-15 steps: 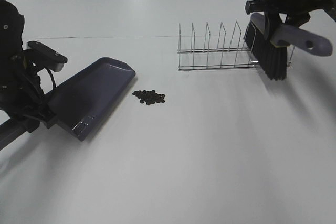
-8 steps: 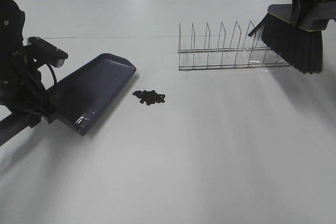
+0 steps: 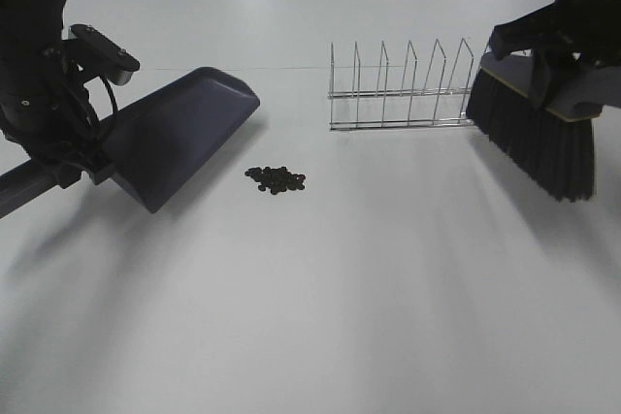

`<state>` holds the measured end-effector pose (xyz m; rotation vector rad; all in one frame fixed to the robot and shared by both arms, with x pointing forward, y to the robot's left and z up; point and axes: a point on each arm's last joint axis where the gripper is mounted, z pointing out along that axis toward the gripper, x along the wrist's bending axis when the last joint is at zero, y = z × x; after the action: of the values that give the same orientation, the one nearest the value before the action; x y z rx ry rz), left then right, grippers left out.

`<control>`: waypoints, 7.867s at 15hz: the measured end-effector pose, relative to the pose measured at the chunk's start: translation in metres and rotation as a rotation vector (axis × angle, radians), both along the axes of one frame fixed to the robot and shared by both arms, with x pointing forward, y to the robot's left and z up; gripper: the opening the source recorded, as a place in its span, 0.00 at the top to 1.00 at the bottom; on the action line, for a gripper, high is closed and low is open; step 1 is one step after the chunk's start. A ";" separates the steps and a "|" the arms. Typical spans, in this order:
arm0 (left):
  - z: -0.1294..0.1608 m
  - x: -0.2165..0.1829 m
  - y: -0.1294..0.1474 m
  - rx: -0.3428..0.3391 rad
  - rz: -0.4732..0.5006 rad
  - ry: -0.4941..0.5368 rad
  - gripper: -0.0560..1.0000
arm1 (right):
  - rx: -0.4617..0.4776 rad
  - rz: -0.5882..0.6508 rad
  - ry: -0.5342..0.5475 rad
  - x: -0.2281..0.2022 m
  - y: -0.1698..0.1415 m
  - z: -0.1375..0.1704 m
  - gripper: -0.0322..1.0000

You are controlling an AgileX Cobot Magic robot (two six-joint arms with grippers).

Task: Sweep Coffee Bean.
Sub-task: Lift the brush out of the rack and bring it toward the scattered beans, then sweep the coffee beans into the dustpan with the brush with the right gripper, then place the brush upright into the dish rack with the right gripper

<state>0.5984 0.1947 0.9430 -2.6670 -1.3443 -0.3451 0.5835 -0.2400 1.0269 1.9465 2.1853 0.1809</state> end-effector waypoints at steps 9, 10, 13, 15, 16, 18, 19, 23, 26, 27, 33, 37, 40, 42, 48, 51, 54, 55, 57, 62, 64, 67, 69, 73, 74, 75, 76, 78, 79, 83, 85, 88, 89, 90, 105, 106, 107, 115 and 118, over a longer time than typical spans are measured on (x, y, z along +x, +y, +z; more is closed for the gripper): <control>-0.047 0.006 -0.013 0.073 0.014 0.075 0.63 | -0.090 0.197 0.008 -0.002 0.095 -0.068 0.66; -0.048 0.005 -0.018 0.069 0.007 0.079 0.63 | -0.110 0.223 0.013 -0.005 0.104 -0.074 0.66; -0.057 0.003 -0.022 0.055 0.020 0.109 0.63 | -0.125 0.292 0.005 -0.001 0.135 -0.083 0.66; -0.057 0.002 -0.022 0.054 0.024 0.113 0.63 | -0.107 0.302 -0.008 0.007 0.148 -0.085 0.66; -0.057 0.002 -0.022 0.053 0.026 0.117 0.63 | -0.102 0.312 -0.009 0.010 0.155 -0.088 0.66; -0.058 0.001 -0.023 0.038 0.022 0.136 0.63 | -0.085 0.329 -0.005 0.016 0.167 -0.095 0.66; -0.058 0.000 -0.024 0.036 0.017 0.141 0.63 | -0.077 0.331 -0.004 0.017 0.170 -0.096 0.66; -0.059 -0.001 -0.025 0.020 0.012 0.157 0.63 | 0.088 0.320 0.037 0.025 0.195 -0.110 0.66; -0.059 -0.002 -0.026 0.005 0.027 0.169 0.63 | 0.187 0.275 0.031 0.027 0.204 -0.117 0.66; -0.059 -0.003 -0.026 0.002 0.029 0.170 0.63 | 0.231 0.250 0.030 0.027 0.208 -0.120 0.66; -0.060 -0.004 -0.028 -0.013 0.043 0.177 0.63 | 0.447 0.130 -0.016 0.033 0.225 -0.122 0.66; -0.061 -0.005 -0.030 -0.040 0.062 0.185 0.63 | 0.529 0.099 -0.015 0.033 0.231 -0.119 0.66; -0.061 -0.004 -0.031 -0.051 0.065 0.180 0.63 | 0.550 0.138 -0.047 0.034 0.232 -0.110 0.66; -0.062 -0.003 -0.032 -0.061 0.071 0.173 0.63 | 0.555 0.172 -0.098 0.035 0.227 -0.086 0.66; -0.062 0.002 -0.015 -0.074 0.200 0.159 0.63 | 0.410 0.239 -0.187 0.043 0.173 -0.024 0.66; -0.060 0.005 -0.006 -0.113 0.271 0.164 0.63 | 0.301 0.278 -0.200 0.034 0.153 0.003 0.66; -0.056 0.005 -0.006 -0.158 0.315 0.168 0.63 | 0.158 0.299 -0.161 0.015 0.133 0.032 0.66; -0.057 0.005 -0.009 -0.188 0.357 0.167 0.63 | 0.053 0.294 -0.143 0.005 0.118 0.047 0.66; -0.057 0.005 -0.010 -0.202 0.370 0.162 0.63 | -0.019 0.279 -0.128 -0.004 0.107 0.059 0.66; -0.057 0.005 -0.011 -0.214 0.437 0.158 0.63 | -0.090 0.169 -0.114 -0.029 0.085 0.066 0.66; -0.057 0.005 -0.011 -0.214 0.437 0.158 0.63 | -0.120 0.134 -0.078 -0.037 0.078 0.052 0.66; -0.057 0.005 -0.011 -0.214 0.437 0.158 0.63 | -0.120 0.081 -0.045 -0.045 0.069 0.019 0.66; -0.057 0.005 -0.011 -0.214 0.437 0.158 0.63 | -0.044 -0.006 -0.030 -0.035 0.046 0.016 0.66; -0.057 0.005 -0.011 -0.214 0.430 0.159 0.63 | 0.044 -0.088 0.040 -0.018 -0.002 0.005 0.66; -0.057 0.005 -0.011 -0.214 0.430 0.159 0.63 | 0.050 -0.097 0.048 -0.016 -0.005 0.001 0.66; -0.057 0.005 -0.011 -0.214 0.430 0.159 0.63 | 0.050 -0.107 0.063 -0.012 -0.011 -0.006 0.67; -0.057 0.005 -0.011 -0.214 0.430 0.159 0.63 | 0.049 -0.116 0.066 -0.007 -0.014 -0.013 0.67; -0.057 0.005 -0.011 -0.214 0.430 0.159 0.63 | 0.050 -0.114 0.053 0.002 -0.014 -0.026 0.67; -0.057 0.005 -0.011 -0.214 0.430 0.159 0.63 | 0.053 -0.112 0.036 0.006 -0.013 -0.030 0.67; -0.057 0.005 -0.011 -0.214 0.430 0.159 0.63 | -0.057 -0.125 -0.013 0.034 -0.020 -0.046 0.67; -0.057 0.005 -0.011 -0.214 0.430 0.159 0.63 | -0.089 -0.130 -0.032 0.044 -0.022 -0.049 0.67; -0.057 0.005 -0.011 -0.214 0.430 0.159 0.63 | -0.092 -0.132 -0.033 0.053 -0.023 -0.049 0.67; -0.057 0.005 -0.011 -0.214 0.430 0.159 0.63 | -0.087 -0.134 -0.031 0.056 -0.023 -0.050 0.67; -0.057 0.005 -0.011 -0.214 0.430 0.159 0.63 | -0.081 -0.131 -0.016 0.056 -0.024 -0.051 0.67; -0.057 0.005 -0.011 -0.214 0.430 0.159 0.63 | -0.139 -0.138 -0.142 0.104 -0.025 -0.071 0.67; -0.057 0.005 -0.011 -0.214 0.430 0.159 0.63 | -0.137 -0.135 -0.165 0.107 -0.024 -0.069 0.67; -0.057 0.005 -0.011 -0.214 0.430 0.159 0.63 | -0.137 -0.136 -0.170 0.108 -0.024 -0.072 0.67; -0.057 0.005 -0.011 -0.214 0.430 0.159 0.63 | -0.155 -0.118 -0.153 0.111 -0.025 -0.083 0.67; -0.057 0.005 -0.011 -0.214 0.430 0.159 0.63 | -0.161 -0.116 -0.131 0.110 -0.025 -0.085 0.67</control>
<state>0.6033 0.1835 0.8863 -2.3973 -1.9323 0.0624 0.6936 -0.2654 0.9418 1.9086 1.9363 0.1068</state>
